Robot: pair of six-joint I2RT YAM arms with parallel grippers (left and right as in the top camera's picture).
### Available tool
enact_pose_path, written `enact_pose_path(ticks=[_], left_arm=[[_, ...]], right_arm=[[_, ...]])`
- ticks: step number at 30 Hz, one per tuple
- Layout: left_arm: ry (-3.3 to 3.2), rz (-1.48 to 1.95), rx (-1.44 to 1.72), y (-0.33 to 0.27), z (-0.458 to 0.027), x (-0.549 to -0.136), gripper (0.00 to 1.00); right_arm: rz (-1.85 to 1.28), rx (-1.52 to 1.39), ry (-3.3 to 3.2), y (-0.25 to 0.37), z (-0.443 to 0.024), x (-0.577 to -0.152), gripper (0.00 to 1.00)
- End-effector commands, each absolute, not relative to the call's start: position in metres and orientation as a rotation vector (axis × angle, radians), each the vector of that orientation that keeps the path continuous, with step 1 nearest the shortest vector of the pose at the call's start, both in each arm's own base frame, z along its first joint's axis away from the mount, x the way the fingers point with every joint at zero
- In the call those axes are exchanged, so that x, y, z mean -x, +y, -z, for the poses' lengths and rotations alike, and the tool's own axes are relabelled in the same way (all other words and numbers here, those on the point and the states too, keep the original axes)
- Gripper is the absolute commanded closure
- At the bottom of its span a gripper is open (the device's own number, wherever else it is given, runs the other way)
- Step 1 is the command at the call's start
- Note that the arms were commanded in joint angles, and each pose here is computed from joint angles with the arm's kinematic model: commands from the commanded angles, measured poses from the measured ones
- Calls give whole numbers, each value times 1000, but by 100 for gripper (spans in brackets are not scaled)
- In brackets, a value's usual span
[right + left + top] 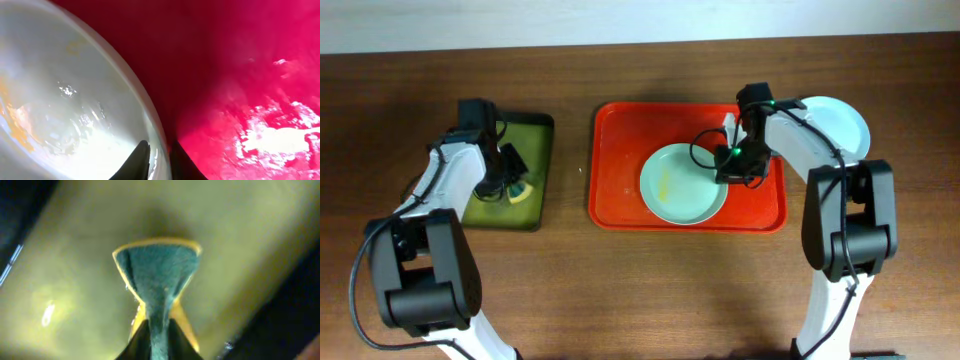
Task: Clean dirty plates on tray and stack at the side
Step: 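Grasp the light green plate rim with the right gripper and pull it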
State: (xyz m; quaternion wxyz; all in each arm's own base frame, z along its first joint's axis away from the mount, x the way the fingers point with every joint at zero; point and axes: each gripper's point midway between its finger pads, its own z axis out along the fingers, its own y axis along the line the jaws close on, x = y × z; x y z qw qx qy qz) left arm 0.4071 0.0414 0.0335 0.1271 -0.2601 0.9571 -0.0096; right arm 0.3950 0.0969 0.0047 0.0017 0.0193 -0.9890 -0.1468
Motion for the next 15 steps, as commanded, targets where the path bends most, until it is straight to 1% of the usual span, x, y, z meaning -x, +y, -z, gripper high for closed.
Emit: enact_pose_path(ticks=[1, 2, 5, 6, 7, 8, 9, 11, 13, 14, 15], left_arm=[[2732, 45, 712, 41, -78, -417, 100], [2717, 57, 706, 40, -93, -412, 100], [2653, 165, 590, 24, -144, -403, 100], [2644, 147, 592, 26, -148, -401, 99], [2647, 94, 604, 33, -145, -400, 74], [2662, 56, 616, 37, -136, -399, 60], [2707, 46, 626, 37, -113, -401, 52], [2781, 30, 646, 39, -69, -409, 50], [2831, 21, 658, 39, -38, -411, 51], [2858, 16, 667, 39, -26, -410, 58], [2868, 15, 670, 39, -21, -409, 62]], right_arm=[[431, -34, -3092, 109, 6, -389, 86], [435, -31, -3101, 111, 5, -391, 89], [442, -31, -3116, 113, 5, -395, 89], [442, -30, -3117, 113, 5, -395, 89], [442, -31, -3117, 113, 5, -395, 89], [442, -31, -3117, 113, 5, -395, 89], [446, -33, -3127, 114, 5, -398, 89], [451, -37, -3138, 115, 5, -400, 89], [451, -37, -3138, 115, 5, -400, 89], [451, -38, -3140, 115, 5, -401, 89], [453, -39, -3142, 115, 5, -401, 89]])
